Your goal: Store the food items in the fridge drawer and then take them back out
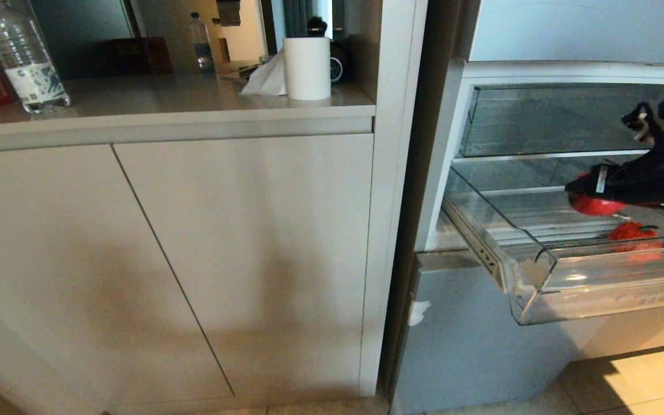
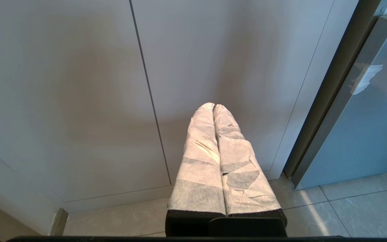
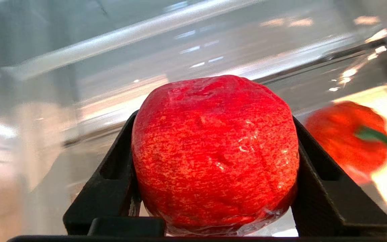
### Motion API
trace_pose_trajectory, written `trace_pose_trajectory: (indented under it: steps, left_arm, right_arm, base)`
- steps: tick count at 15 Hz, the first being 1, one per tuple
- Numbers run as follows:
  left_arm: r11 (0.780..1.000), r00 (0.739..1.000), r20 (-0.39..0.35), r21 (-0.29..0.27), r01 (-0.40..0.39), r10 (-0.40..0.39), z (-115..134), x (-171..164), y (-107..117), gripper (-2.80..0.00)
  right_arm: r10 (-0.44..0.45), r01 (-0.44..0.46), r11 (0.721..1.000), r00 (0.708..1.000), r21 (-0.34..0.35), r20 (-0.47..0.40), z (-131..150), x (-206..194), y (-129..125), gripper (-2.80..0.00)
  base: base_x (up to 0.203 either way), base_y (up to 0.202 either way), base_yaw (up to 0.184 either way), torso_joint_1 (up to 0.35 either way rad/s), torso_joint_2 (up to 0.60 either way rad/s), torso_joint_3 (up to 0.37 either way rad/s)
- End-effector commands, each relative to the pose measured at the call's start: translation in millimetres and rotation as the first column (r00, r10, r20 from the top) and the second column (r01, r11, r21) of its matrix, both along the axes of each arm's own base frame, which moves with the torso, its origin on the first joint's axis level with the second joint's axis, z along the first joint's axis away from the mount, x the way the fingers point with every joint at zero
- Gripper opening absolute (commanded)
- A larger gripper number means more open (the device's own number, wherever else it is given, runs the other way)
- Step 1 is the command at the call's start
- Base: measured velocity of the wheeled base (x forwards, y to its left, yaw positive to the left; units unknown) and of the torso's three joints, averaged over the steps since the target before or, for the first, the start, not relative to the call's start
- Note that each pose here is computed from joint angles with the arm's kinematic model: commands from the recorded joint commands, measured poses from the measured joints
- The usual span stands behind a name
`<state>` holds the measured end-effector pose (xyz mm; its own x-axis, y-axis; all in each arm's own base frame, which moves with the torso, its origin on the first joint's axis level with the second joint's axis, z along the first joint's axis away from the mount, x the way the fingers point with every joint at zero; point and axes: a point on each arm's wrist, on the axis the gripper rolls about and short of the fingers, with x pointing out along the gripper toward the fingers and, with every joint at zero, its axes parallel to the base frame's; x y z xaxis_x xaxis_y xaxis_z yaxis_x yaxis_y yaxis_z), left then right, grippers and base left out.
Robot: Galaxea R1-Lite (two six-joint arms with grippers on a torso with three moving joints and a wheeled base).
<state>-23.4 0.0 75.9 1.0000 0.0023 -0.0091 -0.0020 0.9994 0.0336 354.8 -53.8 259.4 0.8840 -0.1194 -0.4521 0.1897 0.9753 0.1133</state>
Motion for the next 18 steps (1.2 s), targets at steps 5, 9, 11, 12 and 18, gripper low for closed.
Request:
trace_pose_trajectory:
  steps: [5,9,11,12,18]
  left_arm:
    - [1.0,1.0,0.0,0.0,-0.001,0.001,0,0,0,-2.8]
    - [1.0,1.0,0.0,0.0,-0.001,0.001,0,0,0,-2.8]
    - [1.0,1.0,0.0,0.0,-0.001,0.001,0,0,0,-2.8]
    - [1.0,1.0,0.0,0.0,-0.001,0.001,0,0,0,-2.8]
    - [1.0,1.0,0.0,0.002,-0.001,0.001,0,0,0,-2.8]
  right_arm:
    - [0.007,0.001,0.999,0.978,-0.035,0.21,68,-112,17,-2.8]
    - [0.022,0.002,0.998,0.942,-0.069,0.335,73,-220,34,-2.8]
    - [0.038,-0.005,0.995,0.941,-0.1,0.336,43,-269,41,-2.8]
    - [0.045,-0.01,0.994,0.949,-0.113,0.313,22,-285,44,-2.8]
    - [0.089,-0.041,0.985,0.952,-0.167,0.294,-87,-324,50,-2.8]
  base:
    - [0.0,0.0,0.0,0.0,0.0,0.0]
    - [0.0,0.0,0.0,0.0,0.0,0.0]
    - [0.0,0.0,0.0,0.0,0.0,0.0]
    - [0.0,0.0,0.0,0.0,0.0,0.0]
    - [0.0,0.0,0.0,0.0,0.0,0.0]
